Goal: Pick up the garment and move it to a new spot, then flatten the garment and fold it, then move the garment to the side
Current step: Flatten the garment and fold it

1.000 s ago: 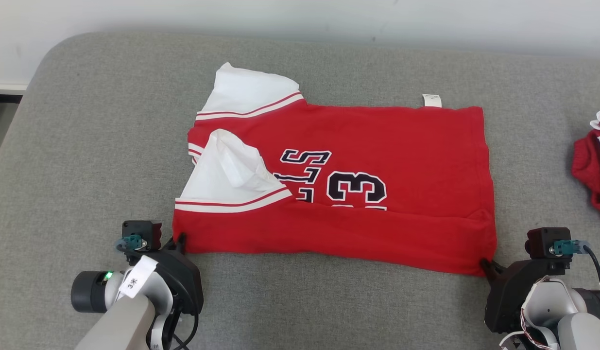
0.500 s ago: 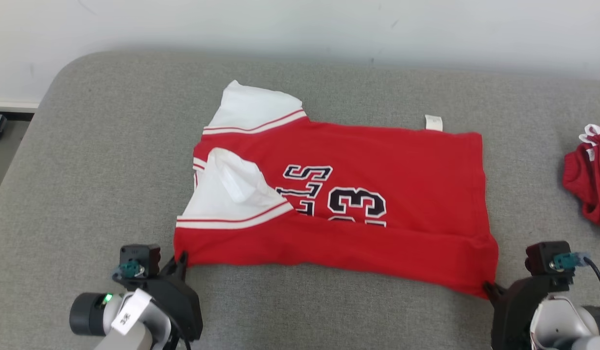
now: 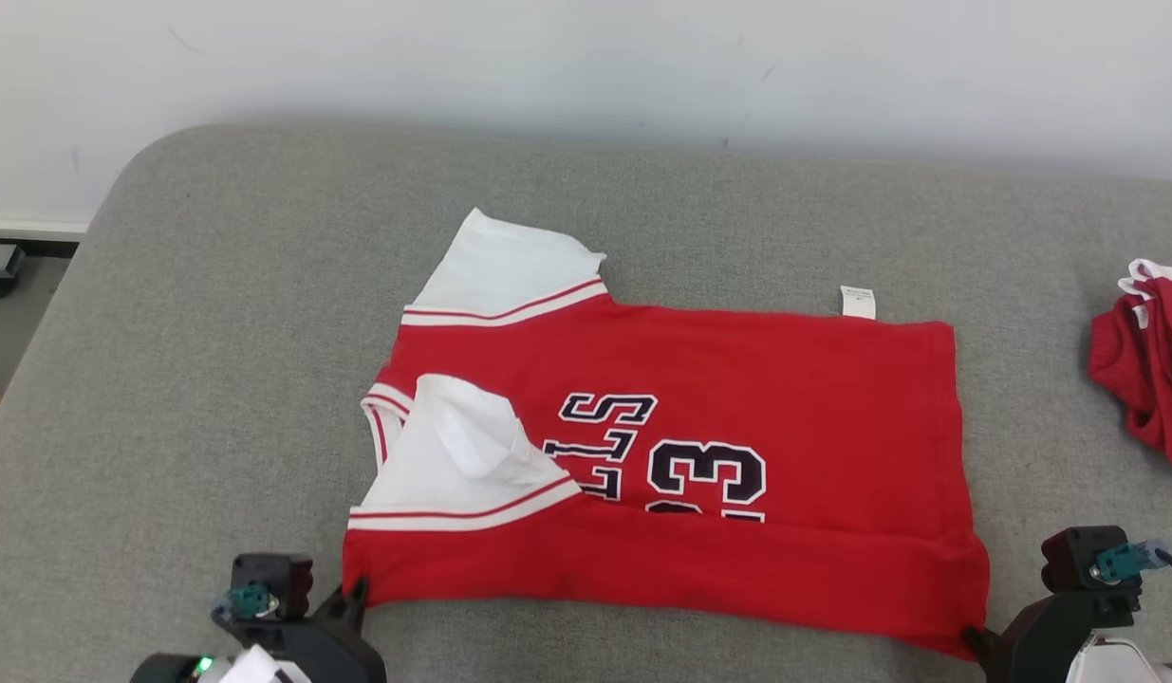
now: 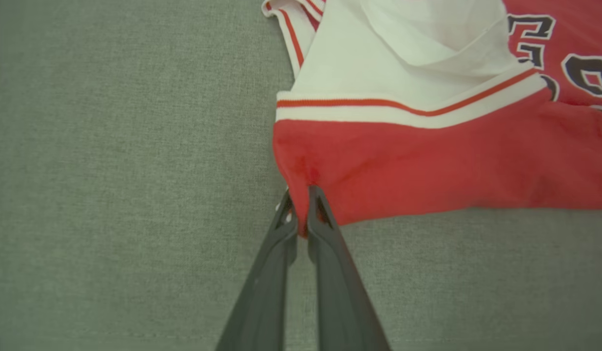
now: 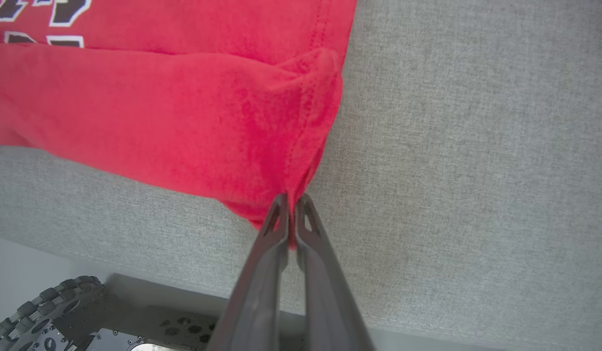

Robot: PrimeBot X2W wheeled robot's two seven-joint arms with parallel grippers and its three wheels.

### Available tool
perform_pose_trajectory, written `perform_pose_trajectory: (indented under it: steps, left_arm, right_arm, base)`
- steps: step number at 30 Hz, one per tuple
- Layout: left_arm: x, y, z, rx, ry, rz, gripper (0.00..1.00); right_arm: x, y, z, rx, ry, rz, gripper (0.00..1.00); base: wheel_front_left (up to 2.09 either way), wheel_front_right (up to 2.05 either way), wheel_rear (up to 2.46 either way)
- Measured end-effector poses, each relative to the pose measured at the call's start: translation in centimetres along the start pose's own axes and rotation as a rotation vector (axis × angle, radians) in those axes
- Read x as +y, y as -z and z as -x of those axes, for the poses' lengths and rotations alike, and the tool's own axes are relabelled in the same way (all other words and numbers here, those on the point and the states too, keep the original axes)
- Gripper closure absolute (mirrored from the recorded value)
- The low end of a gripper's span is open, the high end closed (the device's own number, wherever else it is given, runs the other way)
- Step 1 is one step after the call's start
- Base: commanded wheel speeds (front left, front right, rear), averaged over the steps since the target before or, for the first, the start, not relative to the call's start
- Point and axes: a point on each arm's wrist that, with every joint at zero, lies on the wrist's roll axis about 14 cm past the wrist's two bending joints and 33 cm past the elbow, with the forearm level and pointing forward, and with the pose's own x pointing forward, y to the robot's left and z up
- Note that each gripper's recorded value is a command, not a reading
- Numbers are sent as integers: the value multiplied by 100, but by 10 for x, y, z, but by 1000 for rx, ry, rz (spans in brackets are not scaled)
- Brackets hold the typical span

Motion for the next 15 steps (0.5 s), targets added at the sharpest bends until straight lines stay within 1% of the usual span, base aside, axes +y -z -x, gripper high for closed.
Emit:
perform_pose_trajectory:
  steps: [11, 15]
  left_arm:
    - [-3, 18, 17, 44, -9, 33, 100]
    - [-2, 22, 17, 45, -14, 35, 100]
  right_arm:
    - [-10, 28, 7, 92, 29, -11, 100]
    - [-3, 44, 7, 150, -2, -20, 100]
  base:
    - [0, 0, 0]
    - [0, 0, 0]
